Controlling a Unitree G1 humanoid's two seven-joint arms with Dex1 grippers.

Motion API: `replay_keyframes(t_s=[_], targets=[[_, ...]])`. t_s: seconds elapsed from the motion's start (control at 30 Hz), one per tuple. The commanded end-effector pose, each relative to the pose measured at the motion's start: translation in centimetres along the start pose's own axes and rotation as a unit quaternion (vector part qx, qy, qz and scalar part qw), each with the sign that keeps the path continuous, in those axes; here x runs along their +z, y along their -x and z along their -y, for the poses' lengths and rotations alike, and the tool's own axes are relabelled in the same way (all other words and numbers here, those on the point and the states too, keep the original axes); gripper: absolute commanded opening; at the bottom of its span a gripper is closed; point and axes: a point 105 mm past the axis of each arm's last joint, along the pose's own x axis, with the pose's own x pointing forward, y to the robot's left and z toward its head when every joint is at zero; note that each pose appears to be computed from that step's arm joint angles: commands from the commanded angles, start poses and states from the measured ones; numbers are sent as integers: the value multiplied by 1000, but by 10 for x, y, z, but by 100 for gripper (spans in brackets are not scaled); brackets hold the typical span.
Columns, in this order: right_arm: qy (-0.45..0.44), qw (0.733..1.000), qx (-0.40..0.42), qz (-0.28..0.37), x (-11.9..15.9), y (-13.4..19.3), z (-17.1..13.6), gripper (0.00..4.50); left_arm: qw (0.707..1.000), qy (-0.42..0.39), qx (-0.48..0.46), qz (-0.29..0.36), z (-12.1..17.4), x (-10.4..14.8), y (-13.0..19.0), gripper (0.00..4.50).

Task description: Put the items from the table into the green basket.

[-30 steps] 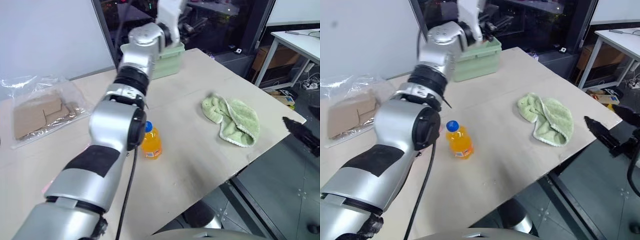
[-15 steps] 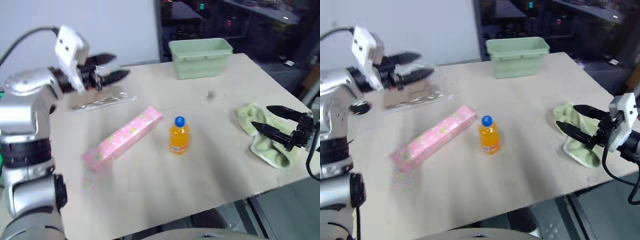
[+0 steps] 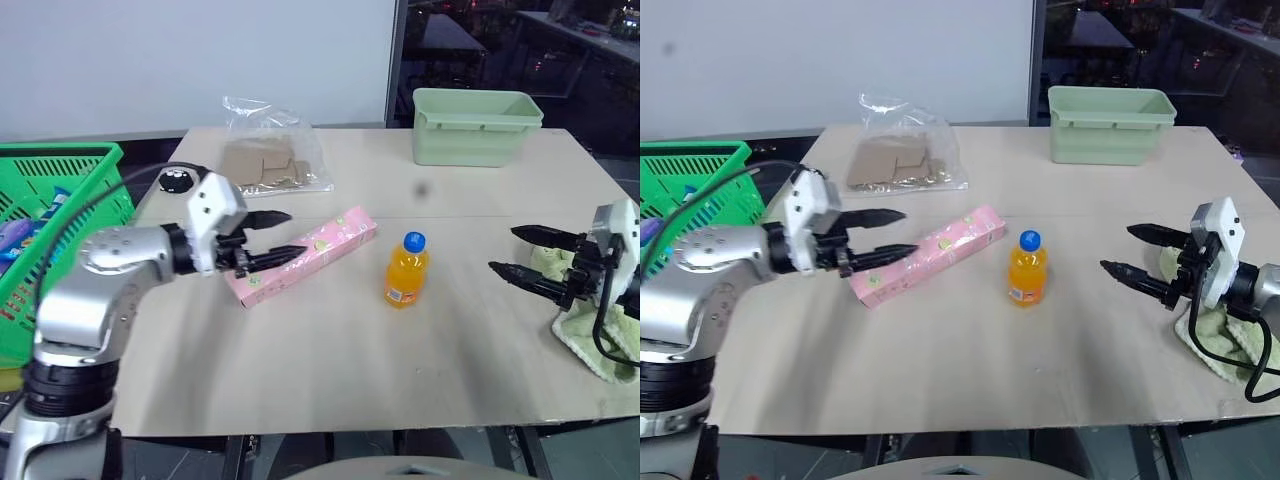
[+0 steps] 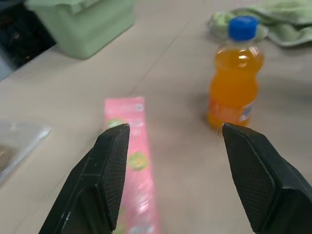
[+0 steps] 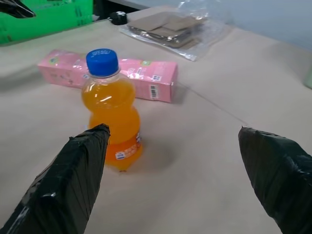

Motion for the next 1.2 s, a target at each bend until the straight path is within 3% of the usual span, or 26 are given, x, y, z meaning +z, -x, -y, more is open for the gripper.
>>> replay_keyframes(t_s=[0.03,0.53,1.03,1.13,1.17,1.2], targets=[[16,1000,8,3,10,4,-6,450,999,4,-46,-12,16,1,-10,310],[15,1000,6,17,11,8,-26,450,996,21,-91,17,29,-22,-78,310],[34,999,-35,17,9,14,-21,450,991,62,-101,63,30,-26,-100,310],[35,999,-37,18,10,15,-22,450,991,57,-106,61,32,-27,-100,393],[35,999,-38,18,10,16,-22,450,991,54,-107,58,31,-28,-100,441],[34,998,-38,18,10,17,-22,450,992,49,-101,57,30,-29,-101,447]])
